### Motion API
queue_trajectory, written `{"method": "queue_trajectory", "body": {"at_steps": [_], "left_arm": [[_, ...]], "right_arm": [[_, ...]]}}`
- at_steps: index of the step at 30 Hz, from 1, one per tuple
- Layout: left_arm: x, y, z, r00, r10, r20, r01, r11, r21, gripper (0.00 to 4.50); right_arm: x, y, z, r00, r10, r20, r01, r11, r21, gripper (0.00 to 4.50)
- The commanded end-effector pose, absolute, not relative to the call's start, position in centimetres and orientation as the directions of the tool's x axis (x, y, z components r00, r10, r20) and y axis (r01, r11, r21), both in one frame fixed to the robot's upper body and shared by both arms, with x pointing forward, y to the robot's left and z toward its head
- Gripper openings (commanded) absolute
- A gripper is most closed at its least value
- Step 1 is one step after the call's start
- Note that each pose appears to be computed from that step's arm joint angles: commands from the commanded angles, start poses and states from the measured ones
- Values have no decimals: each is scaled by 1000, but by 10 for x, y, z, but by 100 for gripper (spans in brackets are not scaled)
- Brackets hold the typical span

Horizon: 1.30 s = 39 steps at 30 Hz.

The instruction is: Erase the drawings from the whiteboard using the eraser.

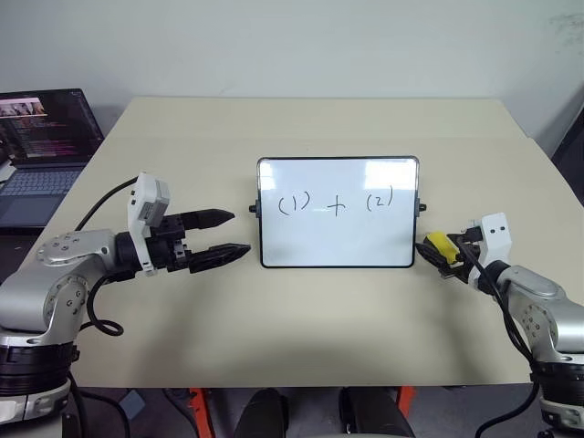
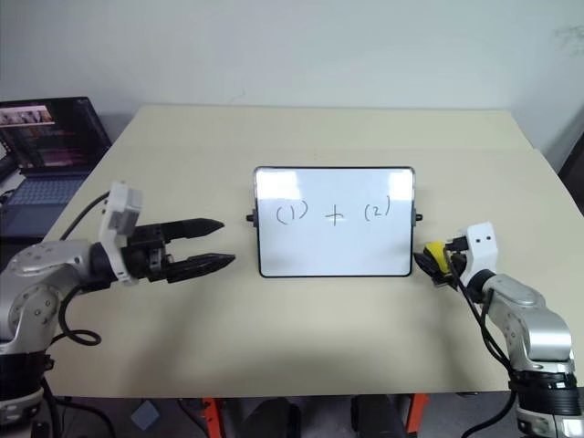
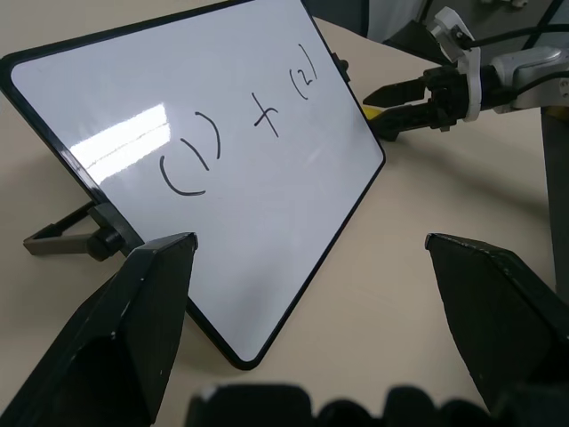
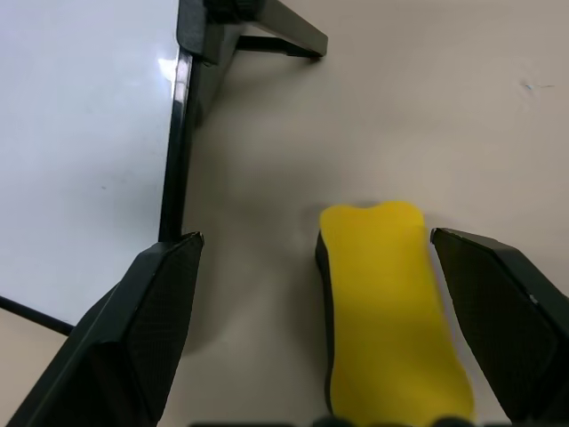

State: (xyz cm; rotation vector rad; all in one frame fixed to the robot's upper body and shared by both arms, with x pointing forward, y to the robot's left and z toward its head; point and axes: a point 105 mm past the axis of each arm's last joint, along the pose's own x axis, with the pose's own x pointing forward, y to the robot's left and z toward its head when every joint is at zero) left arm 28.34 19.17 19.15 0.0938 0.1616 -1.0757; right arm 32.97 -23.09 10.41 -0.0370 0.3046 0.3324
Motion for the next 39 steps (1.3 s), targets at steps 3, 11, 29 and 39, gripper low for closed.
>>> {"method": "queue_trajectory", "body": {"at_steps": [3,11,29,39], "left_arm": [[282,189,196,451,-876,-172,892,449,50,450],[283,185,194,441,-882,-168,897,438,59,450],[283,186,197,441,-882,-166,897,436,66,450],[284,188,198,441,-881,-170,897,435,74,450]], "right_arm": [[336,-232,111,914,308,-265,-322,947,-13,448],[341,-233,107,917,296,-268,-304,953,13,448],[342,-230,105,920,284,-271,-280,958,53,448],[341,-234,103,921,272,-278,-268,962,54,448]]}}
